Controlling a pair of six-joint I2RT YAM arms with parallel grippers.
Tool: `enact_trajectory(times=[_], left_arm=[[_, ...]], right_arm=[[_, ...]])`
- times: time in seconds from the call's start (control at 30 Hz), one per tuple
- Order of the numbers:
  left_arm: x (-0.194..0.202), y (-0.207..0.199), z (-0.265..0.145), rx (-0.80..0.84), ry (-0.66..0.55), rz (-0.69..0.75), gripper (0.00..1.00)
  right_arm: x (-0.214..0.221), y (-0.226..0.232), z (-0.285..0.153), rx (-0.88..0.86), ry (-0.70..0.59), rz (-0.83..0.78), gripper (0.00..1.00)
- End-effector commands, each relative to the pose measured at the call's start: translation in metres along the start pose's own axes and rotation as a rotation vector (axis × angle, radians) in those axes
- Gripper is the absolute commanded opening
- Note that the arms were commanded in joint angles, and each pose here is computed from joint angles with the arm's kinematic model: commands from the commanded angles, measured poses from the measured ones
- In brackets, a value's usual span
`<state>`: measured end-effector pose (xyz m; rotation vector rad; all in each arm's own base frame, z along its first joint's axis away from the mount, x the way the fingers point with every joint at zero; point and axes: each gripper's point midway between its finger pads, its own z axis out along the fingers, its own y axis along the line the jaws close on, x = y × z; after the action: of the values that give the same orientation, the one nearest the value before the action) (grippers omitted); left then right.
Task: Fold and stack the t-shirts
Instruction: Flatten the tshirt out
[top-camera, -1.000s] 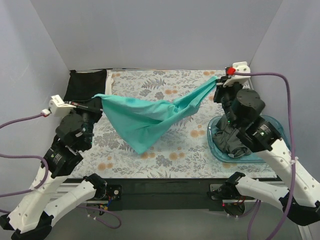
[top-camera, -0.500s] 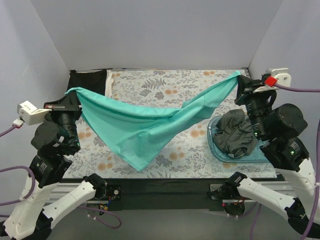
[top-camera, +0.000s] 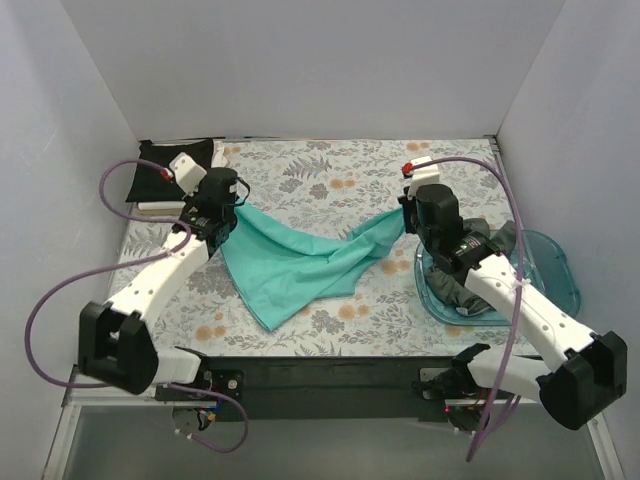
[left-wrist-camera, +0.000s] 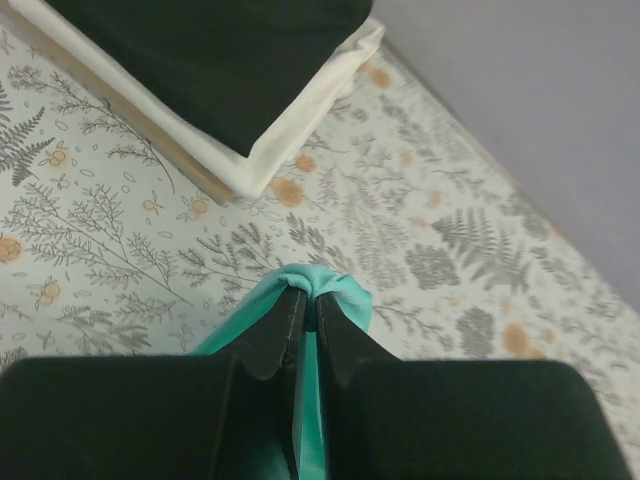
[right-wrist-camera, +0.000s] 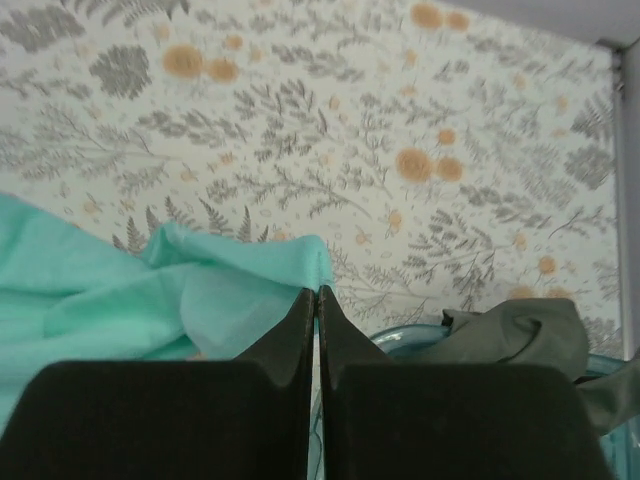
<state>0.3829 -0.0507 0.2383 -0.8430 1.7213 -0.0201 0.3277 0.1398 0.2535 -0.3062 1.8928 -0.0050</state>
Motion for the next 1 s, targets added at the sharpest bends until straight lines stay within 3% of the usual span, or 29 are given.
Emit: enact_trajectory(times=[0.0,0.03,0.1,0.17,0.27,0.3,0.37,0.5,0.57,0.63,0.83,0.97], left_arm=[[0.026,-0.021,0.043,0.127,0.105,0.047,0.00],[0.055,-0.025,0.064,0.132,0.159,0.091,0.00],[0.059,-0.042,0.082,0.151,0.180,0.119,0.03],[0.089,-0.045,0.100,0.149,0.252,0.169,0.06],[0.100,-0.060,0.111,0.189,0.288,0.189,0.41],[0.098,-0.065,0.111,0.203,0.293,0.190,0.63],[0.096,-0.065,0.105,0.209,0.305,0.184,0.82],[0.083,-0.060,0.075,0.234,0.335,0.141,0.87],[0.093,-0.039,0.056,0.194,0.393,0.111,0.88],[0.082,-0.044,0.025,0.272,0.413,0.060,0.89],[0.129,-0.003,-0.064,0.326,0.574,-0.004,0.90],[0.181,0.035,-0.119,0.354,0.751,0.045,0.90]], right_arm=[[0.010,0.001,0.026,-0.073,0.006,0.109,0.01],[0.019,0.004,0.036,-0.088,0.035,0.112,0.01],[0.029,-0.002,0.046,-0.071,0.067,0.107,0.01],[0.040,-0.002,0.055,-0.061,0.101,0.094,0.01],[0.049,-0.002,0.060,-0.057,0.128,0.086,0.01],[0.051,-0.001,0.059,-0.059,0.131,0.086,0.01],[0.057,-0.001,0.059,-0.059,0.142,0.088,0.01],[0.060,-0.001,0.048,-0.070,0.131,0.110,0.01],[0.068,0.001,0.043,-0.082,0.141,0.123,0.01],[0.070,0.002,0.038,-0.091,0.134,0.131,0.01],[0.080,0.007,0.030,-0.122,0.142,0.149,0.01],[0.086,0.002,0.032,-0.099,0.158,0.141,0.01]])
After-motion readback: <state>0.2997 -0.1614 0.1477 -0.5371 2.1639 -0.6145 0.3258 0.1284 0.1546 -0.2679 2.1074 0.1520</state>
